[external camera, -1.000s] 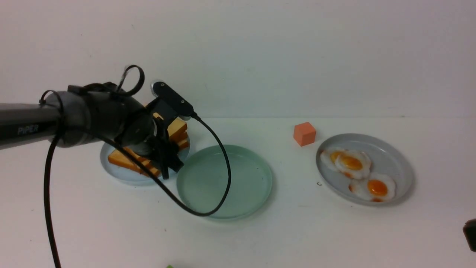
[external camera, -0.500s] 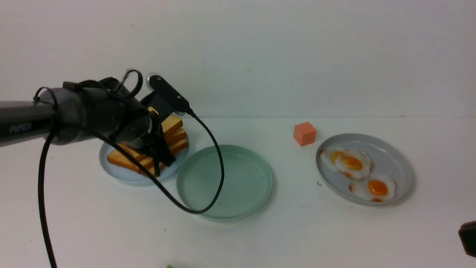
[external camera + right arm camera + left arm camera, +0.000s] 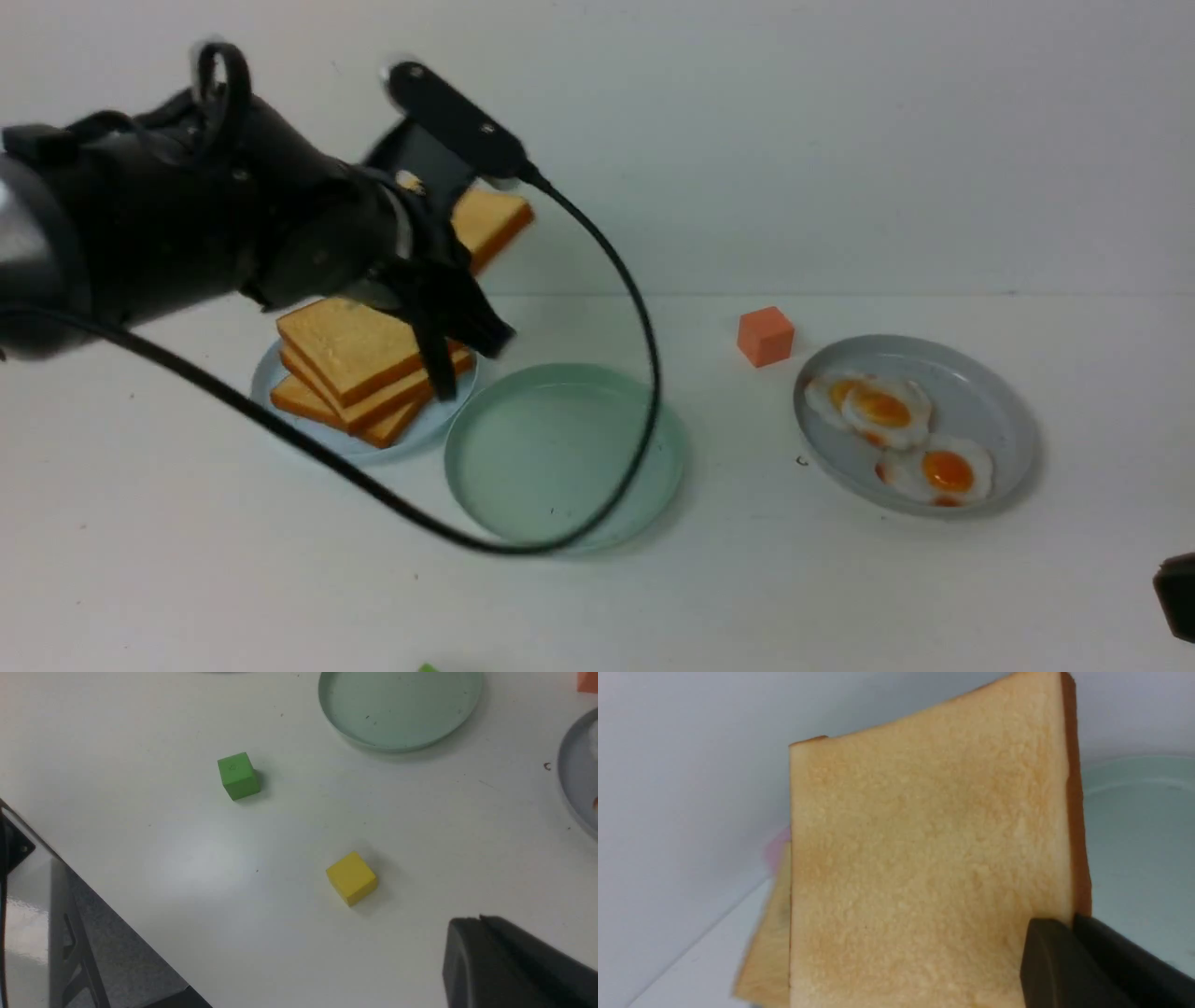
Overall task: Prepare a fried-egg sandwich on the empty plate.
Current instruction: Use the left arm to put a slice of bread into the empty plate in the middle
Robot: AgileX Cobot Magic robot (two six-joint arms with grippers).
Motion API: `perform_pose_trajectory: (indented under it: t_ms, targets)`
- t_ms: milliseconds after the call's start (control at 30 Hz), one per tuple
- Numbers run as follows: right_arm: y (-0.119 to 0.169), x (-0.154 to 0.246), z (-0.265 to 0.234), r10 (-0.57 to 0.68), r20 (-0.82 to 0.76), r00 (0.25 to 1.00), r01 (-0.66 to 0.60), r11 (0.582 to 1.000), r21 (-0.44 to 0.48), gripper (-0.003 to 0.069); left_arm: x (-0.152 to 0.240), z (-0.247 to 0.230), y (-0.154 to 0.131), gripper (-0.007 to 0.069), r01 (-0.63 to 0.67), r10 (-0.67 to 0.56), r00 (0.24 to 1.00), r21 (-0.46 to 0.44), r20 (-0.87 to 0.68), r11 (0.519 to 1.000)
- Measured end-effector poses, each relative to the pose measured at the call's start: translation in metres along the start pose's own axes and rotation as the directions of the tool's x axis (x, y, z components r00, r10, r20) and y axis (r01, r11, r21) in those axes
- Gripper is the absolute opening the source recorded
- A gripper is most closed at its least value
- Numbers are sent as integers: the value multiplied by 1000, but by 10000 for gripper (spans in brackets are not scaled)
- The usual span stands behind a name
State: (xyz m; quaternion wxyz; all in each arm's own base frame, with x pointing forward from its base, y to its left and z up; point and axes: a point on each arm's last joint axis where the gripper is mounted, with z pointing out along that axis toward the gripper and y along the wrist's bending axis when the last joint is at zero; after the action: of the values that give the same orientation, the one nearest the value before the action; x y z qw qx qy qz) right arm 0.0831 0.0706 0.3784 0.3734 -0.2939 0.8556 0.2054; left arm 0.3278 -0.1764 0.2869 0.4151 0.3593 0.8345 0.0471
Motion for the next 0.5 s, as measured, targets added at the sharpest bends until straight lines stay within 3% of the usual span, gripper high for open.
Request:
perform_pose_trajectory:
  t_ms: [67,200,500]
  targets:
    - [-1,1,0,-9,-9,1000,9,1000,14,38,1,5,-36,7,-98,99,995,82,-11,992]
    - [-3,1,-2,-23,0,1000,23,999,42,40,3,17,-73,7,-183,189,982,160,-20,970]
    - [-6,7,-32,-22,177,984,-9,985,172,43,21,47,-91,7,-221,246,963,202,-110,954]
